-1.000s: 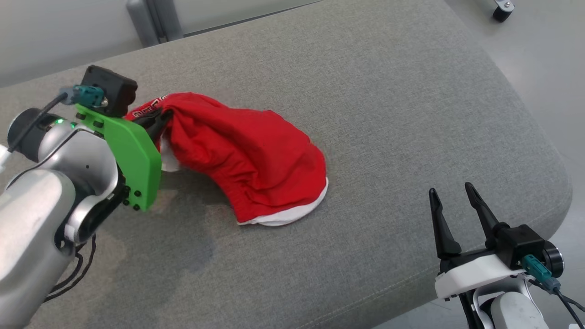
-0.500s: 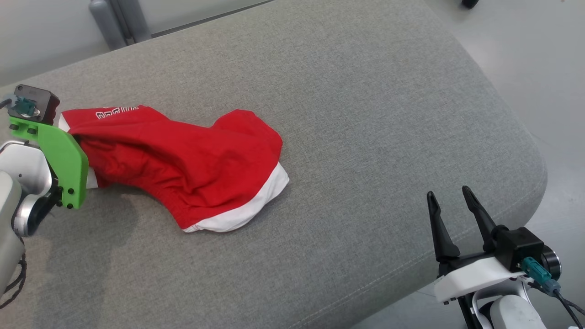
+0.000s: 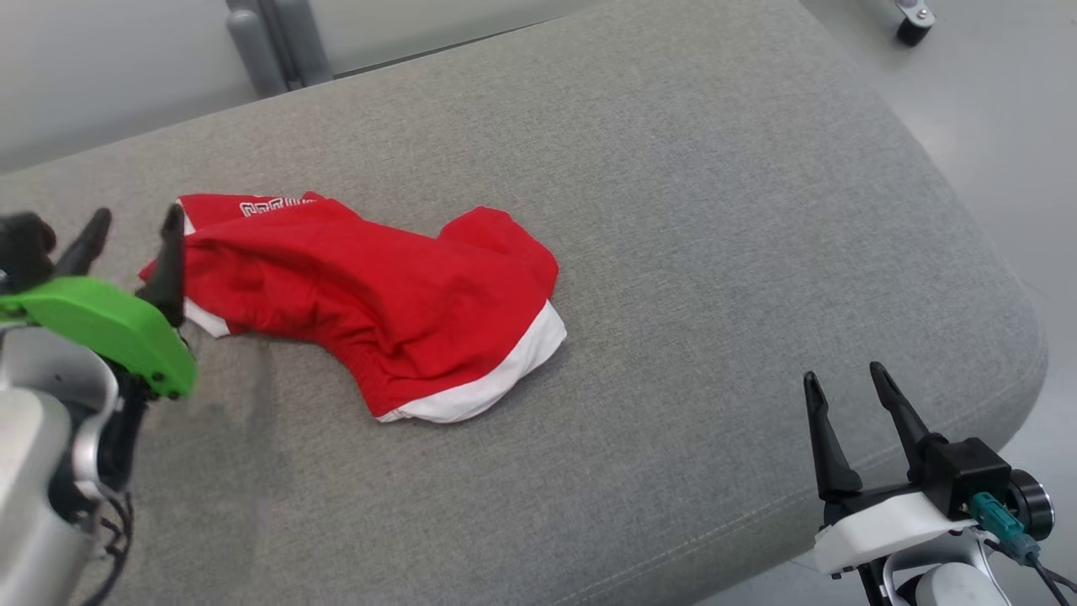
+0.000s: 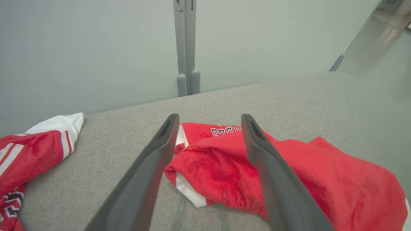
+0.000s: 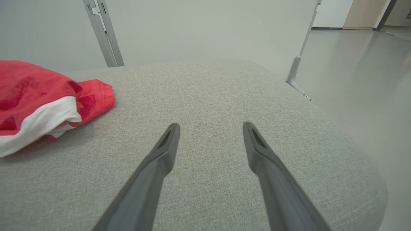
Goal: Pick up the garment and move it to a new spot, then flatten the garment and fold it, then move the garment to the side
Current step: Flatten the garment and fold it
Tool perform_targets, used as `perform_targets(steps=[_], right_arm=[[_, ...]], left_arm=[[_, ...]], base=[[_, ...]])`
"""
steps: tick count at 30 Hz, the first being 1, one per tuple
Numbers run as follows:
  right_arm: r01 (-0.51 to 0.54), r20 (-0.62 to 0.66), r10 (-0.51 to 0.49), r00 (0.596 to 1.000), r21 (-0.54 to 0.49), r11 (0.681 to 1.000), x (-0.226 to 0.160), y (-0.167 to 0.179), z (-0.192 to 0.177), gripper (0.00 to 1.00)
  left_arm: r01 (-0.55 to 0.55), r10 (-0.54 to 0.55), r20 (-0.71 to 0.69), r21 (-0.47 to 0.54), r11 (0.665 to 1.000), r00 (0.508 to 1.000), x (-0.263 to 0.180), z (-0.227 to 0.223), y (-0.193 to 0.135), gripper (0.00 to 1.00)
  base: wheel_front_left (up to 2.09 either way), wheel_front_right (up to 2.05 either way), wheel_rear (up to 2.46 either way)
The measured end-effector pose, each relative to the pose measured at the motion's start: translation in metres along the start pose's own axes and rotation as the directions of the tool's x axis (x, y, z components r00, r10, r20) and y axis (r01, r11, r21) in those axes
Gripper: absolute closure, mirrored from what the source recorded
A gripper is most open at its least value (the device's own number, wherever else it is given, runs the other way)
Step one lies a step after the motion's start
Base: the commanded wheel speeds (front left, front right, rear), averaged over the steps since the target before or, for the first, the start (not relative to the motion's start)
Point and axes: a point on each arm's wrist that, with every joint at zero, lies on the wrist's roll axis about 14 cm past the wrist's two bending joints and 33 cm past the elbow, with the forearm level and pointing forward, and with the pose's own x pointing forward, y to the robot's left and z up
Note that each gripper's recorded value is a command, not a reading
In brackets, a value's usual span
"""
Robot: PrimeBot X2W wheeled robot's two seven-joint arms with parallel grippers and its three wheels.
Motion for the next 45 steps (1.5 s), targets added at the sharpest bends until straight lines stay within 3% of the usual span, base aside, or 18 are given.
perform_targets(steps=[5,9,14,24,25,26,27,33,37,45], right_arm=[[-0.042,-0.001,0.042,0.999,-0.021,0.999,0.006,0.012,-0.001,0.0],[-0.066,0.009,0.067,0.998,-0.029,0.997,0.014,0.02,0.002,0.0],[-0.089,0.0,0.089,0.996,-0.04,0.995,0.022,0.027,-0.001,0.0],[-0.094,-0.014,0.094,0.995,-0.047,0.994,0.028,0.029,-0.005,0.0],[-0.088,-0.015,0.087,0.996,-0.048,0.995,0.028,0.027,-0.005,0.0],[-0.083,-0.015,0.083,0.996,-0.049,0.995,0.027,0.025,-0.005,0.0],[-0.079,-0.015,0.079,0.997,-0.049,0.996,0.026,0.024,-0.005,0.0],[-0.089,-0.022,0.088,0.996,-0.039,0.995,0.027,0.027,-0.008,0.0],[-0.11,-0.018,0.11,0.994,-0.032,0.993,0.028,0.035,-0.008,0.0],[-0.115,-0.021,0.114,0.993,-0.027,0.993,0.024,0.036,-0.009,0.0]], left_arm=[[0.048,-0.038,0.084,-0.121,0.992,0.996,-0.035,-0.009,-0.04,0.0],[0.128,-0.135,-0.011,-0.246,0.961,0.991,-0.056,-0.053,-0.088,0.0],[0.182,-0.237,-0.149,-0.314,0.932,0.96,-0.064,-0.104,-0.13,0.0],[0.133,-0.223,-0.312,-0.284,0.949,0.924,-0.043,-0.16,-0.127,0.0],[0.137,-0.232,-0.317,-0.295,0.946,0.92,-0.043,-0.163,-0.129,0.19],[0.147,-0.244,-0.32,-0.3,0.943,0.915,-0.043,-0.164,-0.132,0.64],[0.157,-0.255,-0.323,-0.3,0.941,0.912,-0.044,-0.165,-0.135,1.0],[0.17,-0.273,-0.324,-0.311,0.935,0.906,-0.048,-0.168,-0.135,1.0],[0.154,-0.244,-0.274,-0.312,0.938,0.93,-0.049,-0.155,-0.126,1.0],[-0.012,-0.042,-0.324,-0.161,0.987,0.945,-0.095,-0.154,-0.045,1.0]], base=[[0.0,0.0,0.0],[0.0,0.0,0.0],[0.0,0.0,0.0],[0.0,0.0,0.0],[0.0,0.0,0.0],[0.0,0.0,0.0],[0.0,0.0,0.0],[0.0,0.0,0.0],[0.0,0.0,0.0],[0.0,0.0,0.0]])
